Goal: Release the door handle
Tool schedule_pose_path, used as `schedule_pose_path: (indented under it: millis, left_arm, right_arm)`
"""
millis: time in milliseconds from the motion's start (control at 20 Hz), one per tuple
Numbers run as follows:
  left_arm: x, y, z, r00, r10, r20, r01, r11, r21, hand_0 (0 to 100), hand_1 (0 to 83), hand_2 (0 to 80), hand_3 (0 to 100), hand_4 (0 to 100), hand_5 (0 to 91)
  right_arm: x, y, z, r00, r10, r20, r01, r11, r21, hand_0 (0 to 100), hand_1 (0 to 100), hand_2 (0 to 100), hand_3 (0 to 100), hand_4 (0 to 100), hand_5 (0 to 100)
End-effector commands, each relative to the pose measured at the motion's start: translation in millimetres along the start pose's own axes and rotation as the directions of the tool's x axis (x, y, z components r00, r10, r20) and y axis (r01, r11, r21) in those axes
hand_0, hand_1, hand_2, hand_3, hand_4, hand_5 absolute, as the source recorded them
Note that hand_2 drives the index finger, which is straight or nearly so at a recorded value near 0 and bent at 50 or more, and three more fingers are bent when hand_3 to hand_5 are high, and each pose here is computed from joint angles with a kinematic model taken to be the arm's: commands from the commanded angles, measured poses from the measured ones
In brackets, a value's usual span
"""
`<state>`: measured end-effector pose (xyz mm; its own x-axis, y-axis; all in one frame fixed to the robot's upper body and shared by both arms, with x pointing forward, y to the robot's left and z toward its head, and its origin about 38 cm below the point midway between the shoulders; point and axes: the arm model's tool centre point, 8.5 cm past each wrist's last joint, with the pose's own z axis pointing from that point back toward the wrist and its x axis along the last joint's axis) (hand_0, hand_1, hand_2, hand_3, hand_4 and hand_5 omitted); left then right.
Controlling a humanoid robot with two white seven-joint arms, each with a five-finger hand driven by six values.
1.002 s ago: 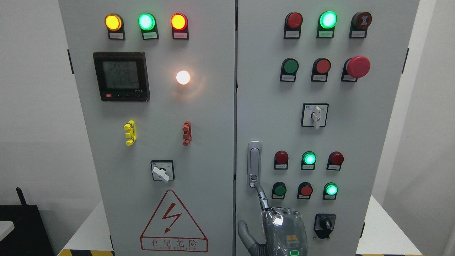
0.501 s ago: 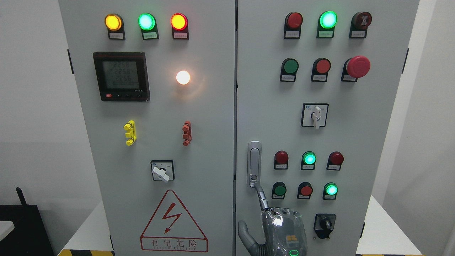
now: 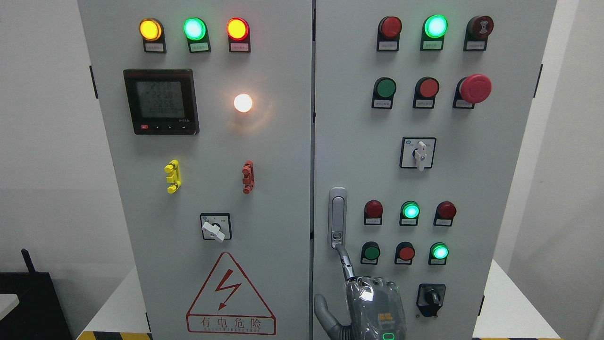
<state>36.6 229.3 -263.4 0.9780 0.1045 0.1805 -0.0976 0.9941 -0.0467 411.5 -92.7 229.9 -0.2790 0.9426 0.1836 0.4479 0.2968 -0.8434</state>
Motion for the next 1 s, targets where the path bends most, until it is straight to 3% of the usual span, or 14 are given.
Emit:
schedule_pose_path:
  millis: [0,952]
  left_arm:
    - [1.0,-0.5,-0.1,1.000,-0.012,0.001,0.012,1.000,-0.003,12,38.9,0.0,0,0,0.0]
    - [1.0,-0.5,-0.1,1.000,-0.012,0.001,0.012,1.000,-0.003,12,38.9,0.0,0,0,0.0]
  right_arm:
    - [1.1,1.3,0.2,1.000,0.000,0.003,0.000,1.000,0.006,40,34,0,100,100,100]
    - [0.8,6.8,1.4,1.000,0.003,0.001,-0.003,1.000,0.026,40,34,0,100,100,100]
